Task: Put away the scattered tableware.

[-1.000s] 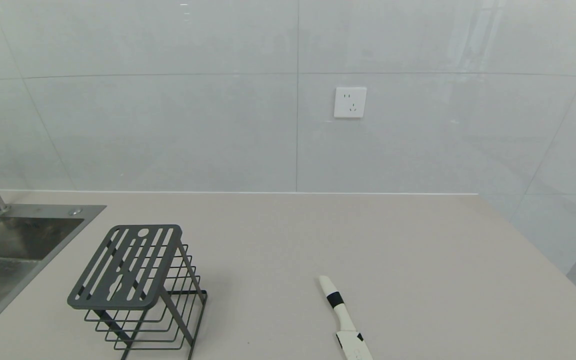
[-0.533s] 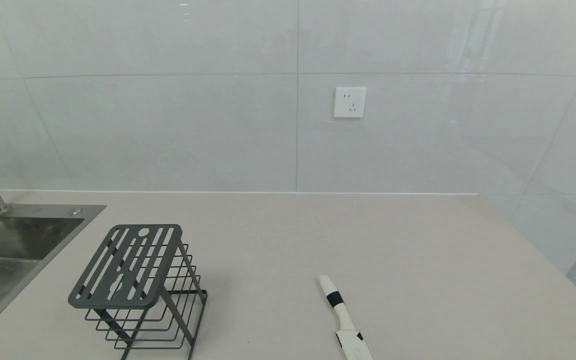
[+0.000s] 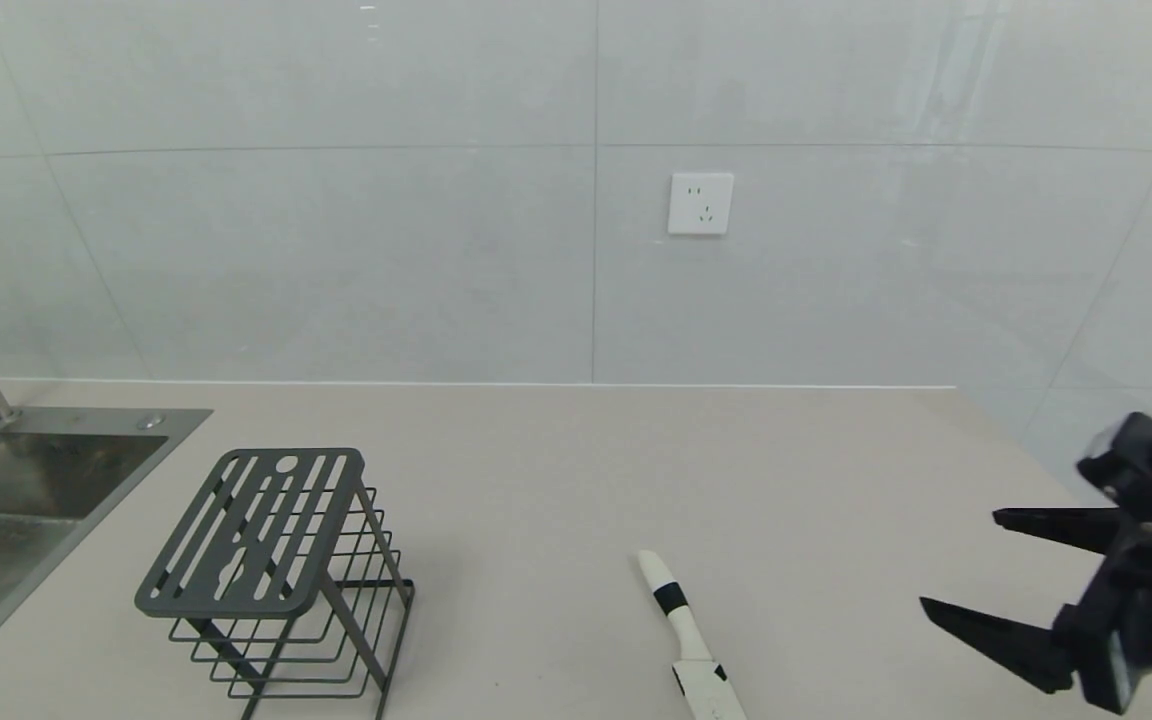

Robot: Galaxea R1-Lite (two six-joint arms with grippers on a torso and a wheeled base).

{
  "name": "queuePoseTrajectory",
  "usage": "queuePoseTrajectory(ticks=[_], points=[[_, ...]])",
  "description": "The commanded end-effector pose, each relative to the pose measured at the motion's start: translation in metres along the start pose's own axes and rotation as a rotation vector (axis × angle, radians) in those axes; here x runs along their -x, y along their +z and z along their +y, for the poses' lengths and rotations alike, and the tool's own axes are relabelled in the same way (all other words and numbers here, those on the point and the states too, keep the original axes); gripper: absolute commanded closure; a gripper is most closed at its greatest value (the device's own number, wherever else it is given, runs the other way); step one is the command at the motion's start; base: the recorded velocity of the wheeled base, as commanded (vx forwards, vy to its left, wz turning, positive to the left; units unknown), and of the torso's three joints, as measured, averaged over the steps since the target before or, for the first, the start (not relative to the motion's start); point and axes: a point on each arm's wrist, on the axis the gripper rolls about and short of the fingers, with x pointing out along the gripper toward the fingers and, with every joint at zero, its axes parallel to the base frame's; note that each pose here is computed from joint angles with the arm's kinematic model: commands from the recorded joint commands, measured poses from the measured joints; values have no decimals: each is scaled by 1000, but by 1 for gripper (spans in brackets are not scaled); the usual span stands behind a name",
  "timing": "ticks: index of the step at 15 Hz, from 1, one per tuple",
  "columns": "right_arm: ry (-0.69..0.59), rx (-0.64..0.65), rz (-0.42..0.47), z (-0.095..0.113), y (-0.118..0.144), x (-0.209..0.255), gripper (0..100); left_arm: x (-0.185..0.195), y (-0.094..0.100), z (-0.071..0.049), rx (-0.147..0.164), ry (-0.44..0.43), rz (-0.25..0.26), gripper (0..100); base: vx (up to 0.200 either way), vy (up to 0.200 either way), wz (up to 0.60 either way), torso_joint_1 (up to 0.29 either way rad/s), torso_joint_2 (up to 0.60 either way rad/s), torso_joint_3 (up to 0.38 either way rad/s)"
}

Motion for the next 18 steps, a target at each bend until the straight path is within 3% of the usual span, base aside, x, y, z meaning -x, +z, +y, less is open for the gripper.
queuePoseTrajectory(ticks=[1, 7, 11, 13, 16, 18], points=[[94, 55, 131, 14, 6, -43, 0, 0, 0, 0, 1, -2, 2, 0, 0, 0, 0, 0, 0, 0], [165, 81, 214, 29, 5, -93, 0, 0, 0, 0, -1, -2, 0, 0, 0, 0, 0, 0, 0, 0], [262, 5, 274, 75, 13, -122, 0, 0, 0, 0, -1, -4, 0, 0, 0, 0, 0, 0, 0, 0], [170, 12, 333, 76, 3, -135, 0, 0, 0, 0, 2, -4, 0, 0, 0, 0, 0, 0, 0, 0], [148, -8, 413, 74, -13, -155, 0, 0, 0, 0, 2, -2, 2, 0, 0, 0, 0, 0, 0, 0], [157, 3, 412, 82, -22, -174, 0, 0, 0, 0, 4, -2, 0, 0, 0, 0, 0, 0, 0, 0]])
